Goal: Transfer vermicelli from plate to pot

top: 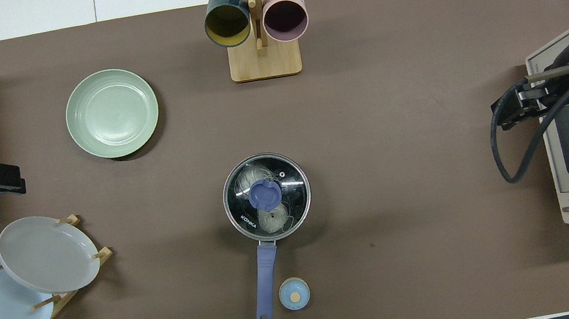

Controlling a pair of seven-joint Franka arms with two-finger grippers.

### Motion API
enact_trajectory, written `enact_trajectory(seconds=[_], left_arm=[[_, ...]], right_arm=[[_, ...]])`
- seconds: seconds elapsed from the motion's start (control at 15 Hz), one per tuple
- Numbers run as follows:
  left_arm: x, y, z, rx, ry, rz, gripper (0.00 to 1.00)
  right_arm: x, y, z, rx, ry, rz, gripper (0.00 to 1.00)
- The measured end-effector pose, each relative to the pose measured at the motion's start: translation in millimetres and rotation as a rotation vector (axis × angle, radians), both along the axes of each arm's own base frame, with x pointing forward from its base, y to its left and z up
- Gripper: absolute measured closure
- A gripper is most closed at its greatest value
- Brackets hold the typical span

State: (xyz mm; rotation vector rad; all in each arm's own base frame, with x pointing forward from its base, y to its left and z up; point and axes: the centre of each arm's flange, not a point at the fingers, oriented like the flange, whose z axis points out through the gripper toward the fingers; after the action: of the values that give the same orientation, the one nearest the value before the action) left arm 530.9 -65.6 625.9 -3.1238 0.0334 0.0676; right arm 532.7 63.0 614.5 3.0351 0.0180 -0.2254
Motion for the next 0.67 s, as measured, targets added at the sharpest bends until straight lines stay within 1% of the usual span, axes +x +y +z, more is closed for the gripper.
enact_trajectory(seconds=[0.13,0.27,0.47,0.67], left_arm=[[0,0,0,0.0,0.0,0.0,0.0],[0,0,0,0.0,0.0,0.0,0.0],[0,0,0,0.0,0.0,0.0,0.0],[0,0,0,0.0,0.0,0.0,0.0]], right_arm=[[2.5,-14,-2,0.009,-0.018,0.015,0.0],[4.0,-20,-3,0.017,-0.022,0.009,0.0],[5.4,-36,-3,0.064,-0.022,-0.032,0.0],[5.5,-45,-2,0.068,-0.027,-0.049,0.0]])
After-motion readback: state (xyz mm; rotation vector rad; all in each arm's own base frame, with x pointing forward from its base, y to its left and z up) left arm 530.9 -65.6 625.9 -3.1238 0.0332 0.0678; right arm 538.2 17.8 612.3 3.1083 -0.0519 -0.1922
